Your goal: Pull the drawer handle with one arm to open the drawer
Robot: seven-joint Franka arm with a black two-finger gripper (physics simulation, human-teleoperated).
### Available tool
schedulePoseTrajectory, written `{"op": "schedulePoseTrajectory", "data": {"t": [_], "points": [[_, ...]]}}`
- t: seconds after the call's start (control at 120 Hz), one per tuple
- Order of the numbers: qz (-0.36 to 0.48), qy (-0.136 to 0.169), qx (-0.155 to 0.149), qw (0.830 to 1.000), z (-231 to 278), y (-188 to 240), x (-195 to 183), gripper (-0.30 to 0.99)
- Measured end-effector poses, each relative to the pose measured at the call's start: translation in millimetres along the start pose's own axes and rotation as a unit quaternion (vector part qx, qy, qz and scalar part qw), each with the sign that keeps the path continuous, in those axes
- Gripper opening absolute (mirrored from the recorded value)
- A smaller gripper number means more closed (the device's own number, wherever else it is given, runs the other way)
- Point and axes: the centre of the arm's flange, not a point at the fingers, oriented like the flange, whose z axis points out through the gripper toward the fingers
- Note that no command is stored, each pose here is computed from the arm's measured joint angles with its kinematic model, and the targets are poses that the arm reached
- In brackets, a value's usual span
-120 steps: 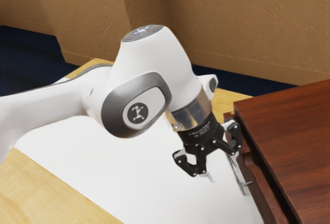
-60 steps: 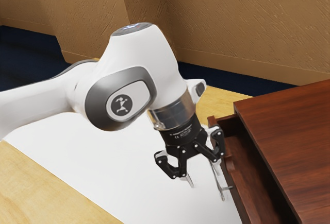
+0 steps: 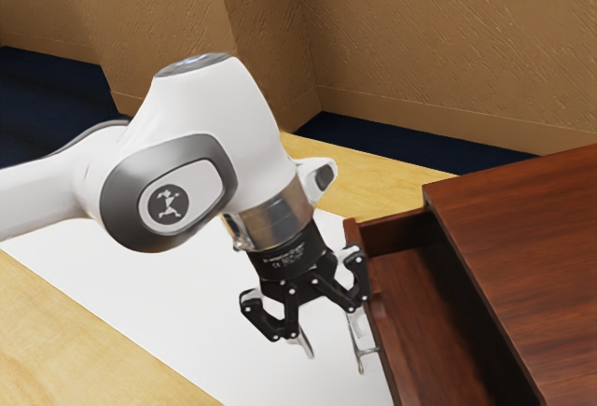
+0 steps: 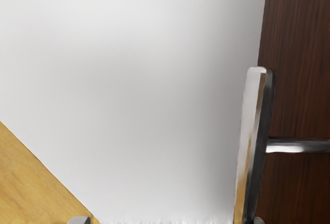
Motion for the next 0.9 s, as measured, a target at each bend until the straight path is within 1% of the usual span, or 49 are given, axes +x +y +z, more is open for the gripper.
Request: {"op": "schedulePoseTrajectory", "data": {"t": [0.467, 0.9], "points": [[-0.005, -0.004, -0.005, 1.000, -6.5, -36.3, -1.9, 0.35], [-0.008, -0.007, -0.009, 1.000, -14.7, -55.8, -5.8, 0.35]]}}
